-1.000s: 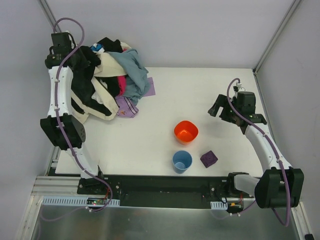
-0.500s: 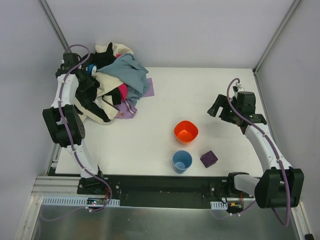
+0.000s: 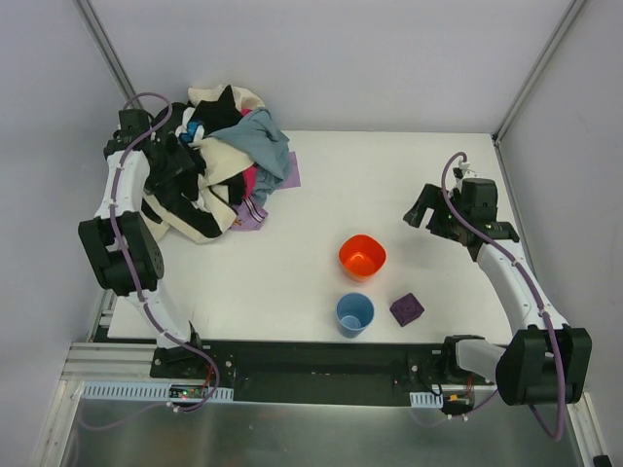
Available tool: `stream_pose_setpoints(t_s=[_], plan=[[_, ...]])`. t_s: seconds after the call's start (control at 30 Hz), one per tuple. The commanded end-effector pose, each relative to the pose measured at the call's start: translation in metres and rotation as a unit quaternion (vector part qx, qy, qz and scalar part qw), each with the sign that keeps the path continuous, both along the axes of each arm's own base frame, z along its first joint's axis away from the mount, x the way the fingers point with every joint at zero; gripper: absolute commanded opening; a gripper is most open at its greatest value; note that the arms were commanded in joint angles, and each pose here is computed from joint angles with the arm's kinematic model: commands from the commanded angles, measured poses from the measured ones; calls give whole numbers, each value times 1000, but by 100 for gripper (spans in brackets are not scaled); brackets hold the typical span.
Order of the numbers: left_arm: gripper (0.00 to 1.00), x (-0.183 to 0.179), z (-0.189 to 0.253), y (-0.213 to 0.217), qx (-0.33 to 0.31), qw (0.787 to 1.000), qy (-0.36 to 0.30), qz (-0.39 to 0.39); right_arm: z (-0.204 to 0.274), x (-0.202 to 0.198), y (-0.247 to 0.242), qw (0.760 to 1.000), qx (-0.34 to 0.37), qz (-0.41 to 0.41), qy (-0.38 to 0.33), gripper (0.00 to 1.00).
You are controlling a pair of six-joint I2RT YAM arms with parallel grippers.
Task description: Pick out a specific cloth from the pile
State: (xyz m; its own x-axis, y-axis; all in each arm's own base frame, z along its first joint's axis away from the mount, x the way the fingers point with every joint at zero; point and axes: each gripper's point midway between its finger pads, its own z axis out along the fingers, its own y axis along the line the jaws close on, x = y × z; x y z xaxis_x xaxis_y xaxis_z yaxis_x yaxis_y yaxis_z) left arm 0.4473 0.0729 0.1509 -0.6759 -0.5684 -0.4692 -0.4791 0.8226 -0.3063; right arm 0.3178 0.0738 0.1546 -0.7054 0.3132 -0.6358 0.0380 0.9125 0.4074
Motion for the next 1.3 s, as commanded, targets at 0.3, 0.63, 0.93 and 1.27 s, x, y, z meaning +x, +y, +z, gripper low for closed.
stream_pose_setpoints(t_s=[0.3,0.63,0.93,1.27], plan=[[99,-46,109,-61,14,991,-118,-56,8,2,4,1000,6,9,-14,95],[99,-33,69,-179,71,969,-75,-226,5,0,2,1000,1,8,-13,96],[99,-10,-23,-221,178,947,20,-267,1,-5,-3,1000,-14,6,-9,96],[99,-1,-70,-196,250,936,88,-230,-2,-6,-3,1000,-15,6,-6,96]])
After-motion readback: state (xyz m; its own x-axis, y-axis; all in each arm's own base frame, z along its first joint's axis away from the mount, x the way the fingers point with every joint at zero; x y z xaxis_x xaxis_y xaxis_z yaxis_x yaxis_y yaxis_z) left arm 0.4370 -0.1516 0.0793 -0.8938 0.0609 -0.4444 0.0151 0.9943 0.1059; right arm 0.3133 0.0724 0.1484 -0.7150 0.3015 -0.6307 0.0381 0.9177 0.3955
